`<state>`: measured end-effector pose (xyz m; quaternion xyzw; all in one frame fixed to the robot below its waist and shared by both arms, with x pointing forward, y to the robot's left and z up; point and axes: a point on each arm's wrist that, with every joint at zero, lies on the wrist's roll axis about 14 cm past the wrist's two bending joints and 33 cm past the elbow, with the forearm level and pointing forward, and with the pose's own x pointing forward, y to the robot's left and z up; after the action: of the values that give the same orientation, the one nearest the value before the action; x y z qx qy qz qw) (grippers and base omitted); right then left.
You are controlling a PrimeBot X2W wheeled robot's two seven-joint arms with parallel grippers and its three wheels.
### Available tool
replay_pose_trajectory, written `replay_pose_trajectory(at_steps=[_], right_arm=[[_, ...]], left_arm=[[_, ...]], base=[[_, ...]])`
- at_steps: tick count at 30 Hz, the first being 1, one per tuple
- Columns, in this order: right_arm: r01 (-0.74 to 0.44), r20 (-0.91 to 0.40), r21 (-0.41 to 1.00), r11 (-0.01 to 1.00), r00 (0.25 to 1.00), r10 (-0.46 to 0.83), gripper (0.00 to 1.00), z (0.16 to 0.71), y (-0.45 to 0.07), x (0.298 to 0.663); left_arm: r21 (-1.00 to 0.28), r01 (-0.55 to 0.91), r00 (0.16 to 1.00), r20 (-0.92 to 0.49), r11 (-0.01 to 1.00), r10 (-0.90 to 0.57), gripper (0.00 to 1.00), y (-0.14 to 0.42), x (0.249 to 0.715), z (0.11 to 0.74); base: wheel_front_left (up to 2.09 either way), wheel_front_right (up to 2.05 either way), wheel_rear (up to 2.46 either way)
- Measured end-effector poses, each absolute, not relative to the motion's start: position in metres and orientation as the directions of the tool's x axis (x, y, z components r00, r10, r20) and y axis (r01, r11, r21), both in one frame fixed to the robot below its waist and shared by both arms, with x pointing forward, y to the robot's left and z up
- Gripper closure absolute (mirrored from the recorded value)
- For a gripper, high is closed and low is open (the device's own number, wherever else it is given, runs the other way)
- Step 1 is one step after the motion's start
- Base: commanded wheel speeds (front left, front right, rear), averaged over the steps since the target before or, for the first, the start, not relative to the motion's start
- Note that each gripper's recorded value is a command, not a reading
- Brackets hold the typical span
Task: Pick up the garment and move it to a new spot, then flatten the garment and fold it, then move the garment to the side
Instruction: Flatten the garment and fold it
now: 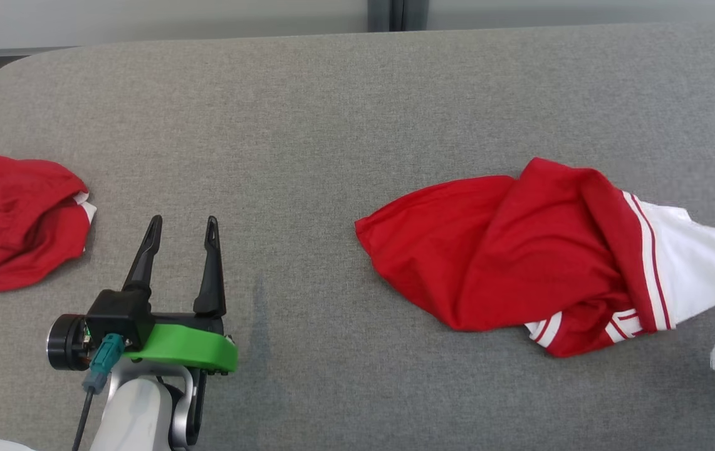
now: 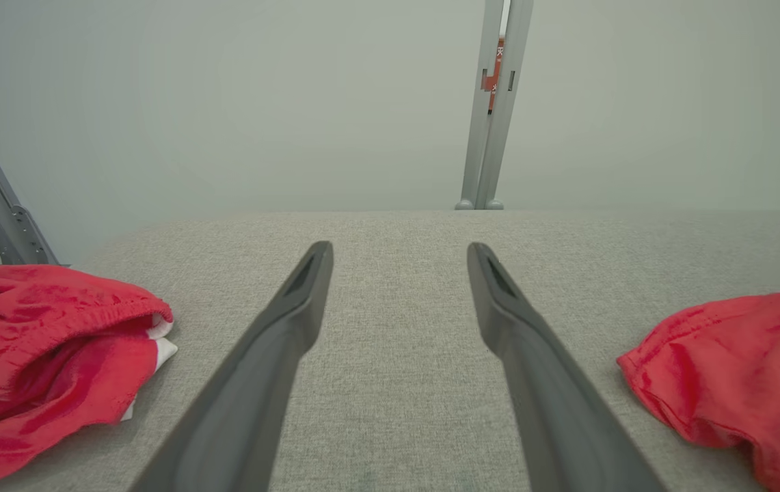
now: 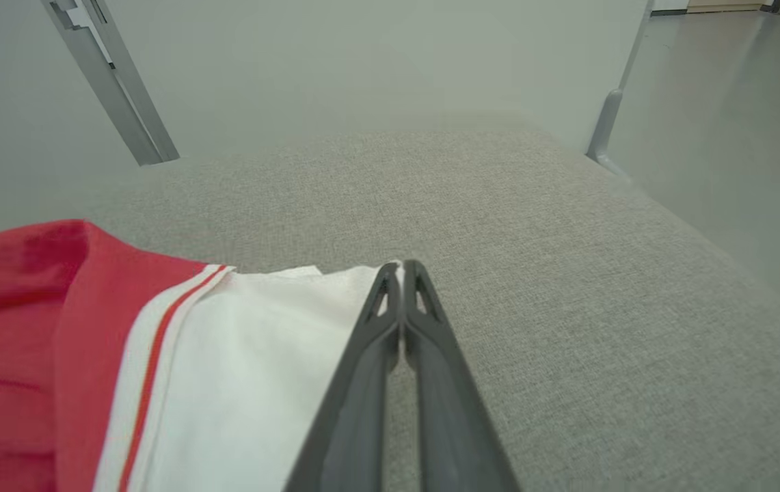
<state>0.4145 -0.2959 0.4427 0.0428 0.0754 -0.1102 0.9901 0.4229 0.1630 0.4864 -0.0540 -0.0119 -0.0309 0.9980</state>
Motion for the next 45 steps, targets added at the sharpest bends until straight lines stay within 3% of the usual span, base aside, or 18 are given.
replay_pose_trajectory(at_steps=[1, 2, 7, 14, 21, 40, 45], right_arm=[[0.238, -0.160, 0.068, 0.969, 0.961, -0.225, 0.55, 0.441, -0.299, 0.413], [0.247, -0.155, 0.067, 0.967, 0.960, -0.234, 0.00, 0.441, -0.302, 0.413], [0.221, -0.021, 0.032, 0.975, 0.975, -0.220, 0.00, 0.472, -0.299, 0.425], [0.032, 0.118, 0.016, 0.999, 0.992, -0.034, 0.00, 0.514, -0.235, 0.433], [-0.089, 0.088, 0.061, 0.994, 0.993, 0.083, 0.00, 0.513, -0.186, 0.411], [-0.132, 0.052, 0.073, 0.989, 0.990, 0.129, 0.00, 0.513, -0.171, 0.400], [-0.138, 0.040, 0.074, 0.988, 0.990, 0.136, 0.00, 0.509, -0.169, 0.405]], left_arm=[[-0.106, 0.064, 0.998, 0.028, 0.992, -0.062, 0.00, 0.163, 0.423, 0.487], [-0.106, 0.063, 0.998, 0.028, 0.992, -0.061, 0.00, 0.163, 0.423, 0.487], [-0.104, 0.061, 0.998, 0.029, 0.993, -0.059, 0.00, 0.164, 0.424, 0.487], [-0.095, 0.050, 0.998, 0.035, 0.994, -0.047, 0.00, 0.168, 0.419, 0.490], [-0.089, 0.039, 0.998, 0.044, 0.995, -0.035, 0.00, 0.173, 0.410, 0.495], [-0.084, 0.036, 0.999, 0.031, 0.996, -0.033, 0.00, 0.173, 0.401, 0.491], [-0.074, 0.154, 0.985, 0.088, 0.985, -0.147, 0.00, 0.143, 0.425, 0.512]], base=[[0.00, 0.00, 0.00], [0.00, 0.00, 0.00], [0.00, 0.00, 0.00], [0.00, 0.00, 0.00], [0.00, 0.00, 0.00], [0.00, 0.00, 0.00], [0.00, 0.00, 0.00]])
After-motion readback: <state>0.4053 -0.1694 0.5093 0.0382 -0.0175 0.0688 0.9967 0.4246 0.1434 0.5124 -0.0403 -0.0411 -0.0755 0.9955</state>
